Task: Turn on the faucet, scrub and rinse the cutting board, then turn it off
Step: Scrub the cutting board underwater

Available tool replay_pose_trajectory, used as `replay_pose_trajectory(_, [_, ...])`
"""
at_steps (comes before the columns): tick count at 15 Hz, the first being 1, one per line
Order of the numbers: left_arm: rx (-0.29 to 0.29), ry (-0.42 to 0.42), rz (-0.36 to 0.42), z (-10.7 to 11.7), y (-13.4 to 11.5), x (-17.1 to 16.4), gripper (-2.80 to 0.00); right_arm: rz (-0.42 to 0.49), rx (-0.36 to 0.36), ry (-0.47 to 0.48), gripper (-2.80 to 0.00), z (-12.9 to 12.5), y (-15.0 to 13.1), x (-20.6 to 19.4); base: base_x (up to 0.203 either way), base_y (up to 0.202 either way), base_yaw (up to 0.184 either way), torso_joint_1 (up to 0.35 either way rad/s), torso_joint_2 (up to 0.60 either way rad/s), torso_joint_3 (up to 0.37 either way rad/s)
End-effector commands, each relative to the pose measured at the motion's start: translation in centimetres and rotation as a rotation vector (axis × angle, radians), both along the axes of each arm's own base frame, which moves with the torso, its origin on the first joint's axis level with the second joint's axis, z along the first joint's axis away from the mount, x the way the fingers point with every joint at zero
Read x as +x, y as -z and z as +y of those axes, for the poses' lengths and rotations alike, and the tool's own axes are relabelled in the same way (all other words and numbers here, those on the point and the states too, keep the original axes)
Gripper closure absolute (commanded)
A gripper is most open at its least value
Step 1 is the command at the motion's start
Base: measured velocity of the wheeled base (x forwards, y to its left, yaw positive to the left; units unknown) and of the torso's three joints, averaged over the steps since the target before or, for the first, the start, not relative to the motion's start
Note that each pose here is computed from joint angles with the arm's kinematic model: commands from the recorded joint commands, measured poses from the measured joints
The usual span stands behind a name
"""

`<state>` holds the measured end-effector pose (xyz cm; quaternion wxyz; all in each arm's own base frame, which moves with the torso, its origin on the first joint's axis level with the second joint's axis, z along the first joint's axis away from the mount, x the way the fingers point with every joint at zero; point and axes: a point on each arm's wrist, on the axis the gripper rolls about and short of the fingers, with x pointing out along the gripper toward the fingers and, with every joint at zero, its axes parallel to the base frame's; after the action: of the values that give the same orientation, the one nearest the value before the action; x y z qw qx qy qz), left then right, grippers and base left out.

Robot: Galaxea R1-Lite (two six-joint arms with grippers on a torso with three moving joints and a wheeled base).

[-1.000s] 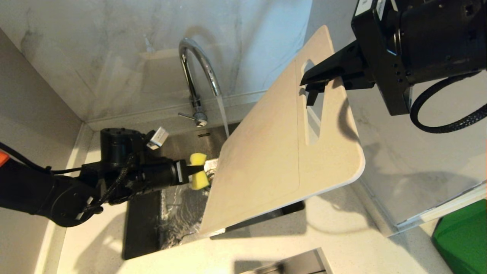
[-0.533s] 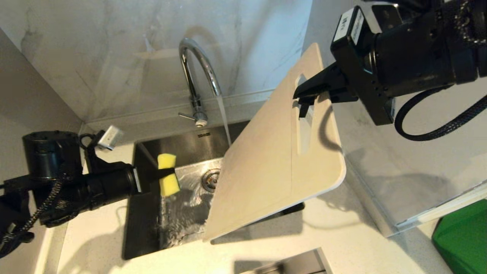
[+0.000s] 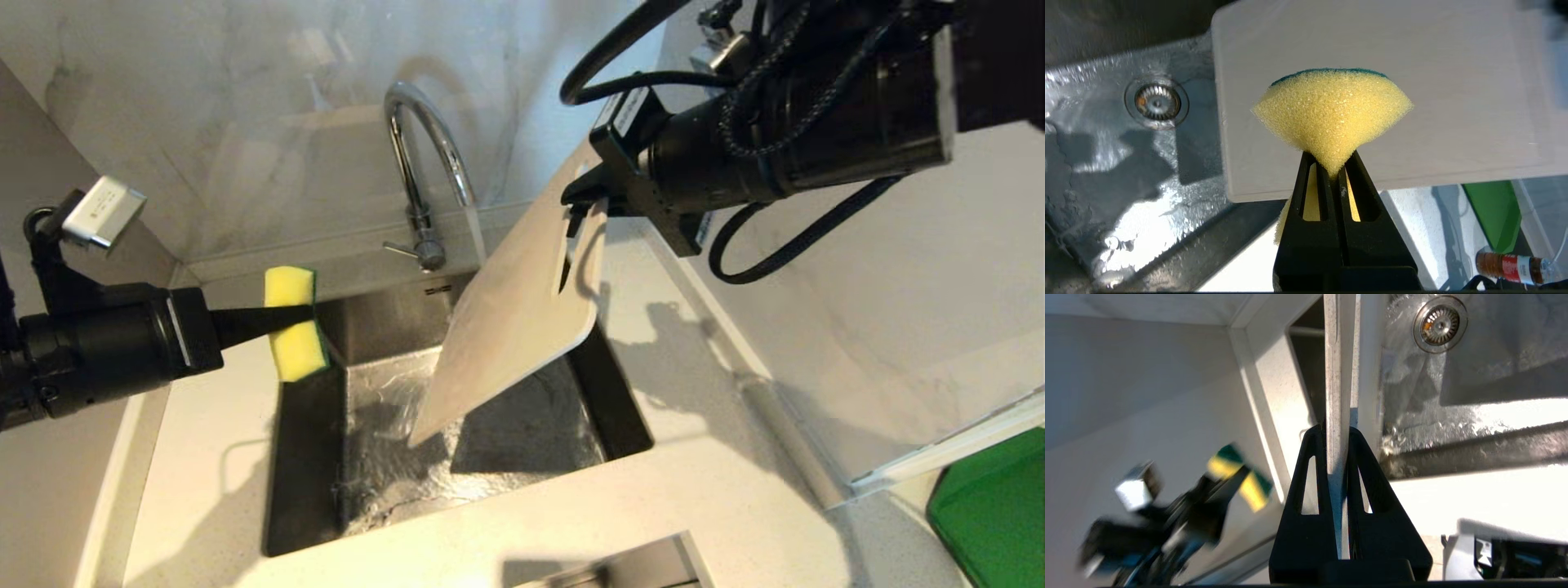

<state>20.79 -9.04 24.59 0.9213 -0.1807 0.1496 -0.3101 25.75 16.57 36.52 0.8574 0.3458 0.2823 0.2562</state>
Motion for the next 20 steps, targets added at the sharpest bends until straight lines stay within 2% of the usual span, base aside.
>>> replay_pose_trajectory(1, [-0.017, 0.001, -0.034, 0.3, -1.0, -0.7, 0.0, 0.039, -0.014, 0.002, 0.0, 1.8, 2.6, 3.1, 0.0, 0.0, 0.0, 0.0, 0.0, 0.0])
replay_pose_trajectory(6, [-0.016, -0.001, -0.038, 0.7, -0.9, -1.6, 0.0, -0.062, 0.068, 0.053, 0.0, 3.2, 4.7, 8.2, 0.0, 0.0, 0.0, 0.0, 0.0, 0.0])
replay_pose_trajectory(9, [-0.015, -0.002, -0.034, 0.9, -1.1, -2.3, 0.0, -0.071, 0.071, 0.114, 0.0, 2.4, 6.4, 10.8, 0.0, 0.0, 0.0, 0.0, 0.0, 0.0])
replay_pose_trajectory(12, [-0.011, -0.003, -0.025, 1.0, -0.8, -2.5, 0.0, -0.082, 0.07, 0.198, 0.0, 0.5, 7.4, 13.0, 0.0, 0.0, 0.0, 0.0, 0.0, 0.0])
replay_pose_trajectory(20, [-0.006, 0.001, -0.008, 1.1, -0.2, -2.6, 0.0, -0.095, 0.122, 0.224, 0.0, -0.8, 5.4, 11.7, 0.0, 0.0, 0.0, 0.0, 0.0, 0.0])
